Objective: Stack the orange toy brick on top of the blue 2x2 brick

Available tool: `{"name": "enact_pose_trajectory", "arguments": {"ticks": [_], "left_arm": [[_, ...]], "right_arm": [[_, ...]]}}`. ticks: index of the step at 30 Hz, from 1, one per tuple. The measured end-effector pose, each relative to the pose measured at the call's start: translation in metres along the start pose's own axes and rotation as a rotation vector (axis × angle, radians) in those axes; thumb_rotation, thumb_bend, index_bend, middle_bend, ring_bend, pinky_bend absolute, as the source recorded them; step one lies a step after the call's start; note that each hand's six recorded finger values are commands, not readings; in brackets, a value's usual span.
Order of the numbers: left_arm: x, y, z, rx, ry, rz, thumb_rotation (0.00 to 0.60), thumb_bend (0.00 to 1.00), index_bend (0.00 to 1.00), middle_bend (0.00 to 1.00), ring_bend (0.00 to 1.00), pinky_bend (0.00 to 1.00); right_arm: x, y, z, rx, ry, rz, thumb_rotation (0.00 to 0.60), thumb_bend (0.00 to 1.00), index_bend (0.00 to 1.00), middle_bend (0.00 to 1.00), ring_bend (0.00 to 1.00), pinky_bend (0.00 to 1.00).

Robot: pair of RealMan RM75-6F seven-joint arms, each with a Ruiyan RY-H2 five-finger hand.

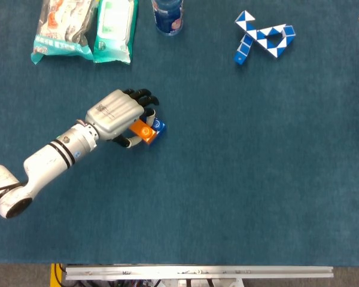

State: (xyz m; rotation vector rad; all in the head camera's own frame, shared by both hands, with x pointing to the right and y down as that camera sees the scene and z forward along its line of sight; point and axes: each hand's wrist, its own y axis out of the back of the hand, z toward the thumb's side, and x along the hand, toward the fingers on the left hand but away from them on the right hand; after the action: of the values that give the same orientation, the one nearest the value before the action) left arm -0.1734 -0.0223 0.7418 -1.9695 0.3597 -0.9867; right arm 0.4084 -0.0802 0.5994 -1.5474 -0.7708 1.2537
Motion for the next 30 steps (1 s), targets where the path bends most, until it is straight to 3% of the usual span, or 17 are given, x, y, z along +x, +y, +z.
{"name": "enact_pose_trajectory", "arguments": {"ticks": [6,8,13,17,25,30], "left_arm": [[0.001,0.001,-0.001,0.0,0.011,-0.011,0.6,0.31,0.56,0.2,0.13,0.25],[0.0,0.002,0.0,-0.004,0.011,-0.006,0.6,0.31,0.51,0.2,0.13,0.25],[-0.004,0.006,0.0,-0.026,0.01,0.007,0.6,0.31,0.16,0.13,0.1,0.25],[-0.009,0.01,0.0,-0.042,0.011,0.024,0.598,0.31,0.02,0.09,0.07,0.25],[-0.022,0.02,-0.008,-0.086,0.037,0.088,0.599,0.31,0.01,0.08,0.07,0.24],[-0.039,0.035,-0.024,-0.109,0.103,0.2,0.6,0.31,0.04,0.1,0.08,0.24]], "right_arm": [[0.0,0.001,-0.001,-0.001,-0.001,-0.003,0.6,0.08,0.11,0.27,0.14,0.23],[0.0,0.001,-0.001,-0.001,-0.001,-0.003,0.6,0.08,0.11,0.27,0.14,0.23],[0.0,0.0,-0.001,-0.002,-0.002,-0.002,0.6,0.08,0.11,0.27,0.14,0.23],[0.0,0.001,-0.001,-0.002,-0.001,-0.005,0.6,0.08,0.11,0.27,0.14,0.23],[0.002,0.003,-0.001,-0.001,-0.006,-0.013,0.6,0.08,0.11,0.27,0.14,0.23],[0.01,0.001,-0.01,-0.006,-0.037,-0.007,0.6,0.08,0.11,0.27,0.14,0.23]]}}
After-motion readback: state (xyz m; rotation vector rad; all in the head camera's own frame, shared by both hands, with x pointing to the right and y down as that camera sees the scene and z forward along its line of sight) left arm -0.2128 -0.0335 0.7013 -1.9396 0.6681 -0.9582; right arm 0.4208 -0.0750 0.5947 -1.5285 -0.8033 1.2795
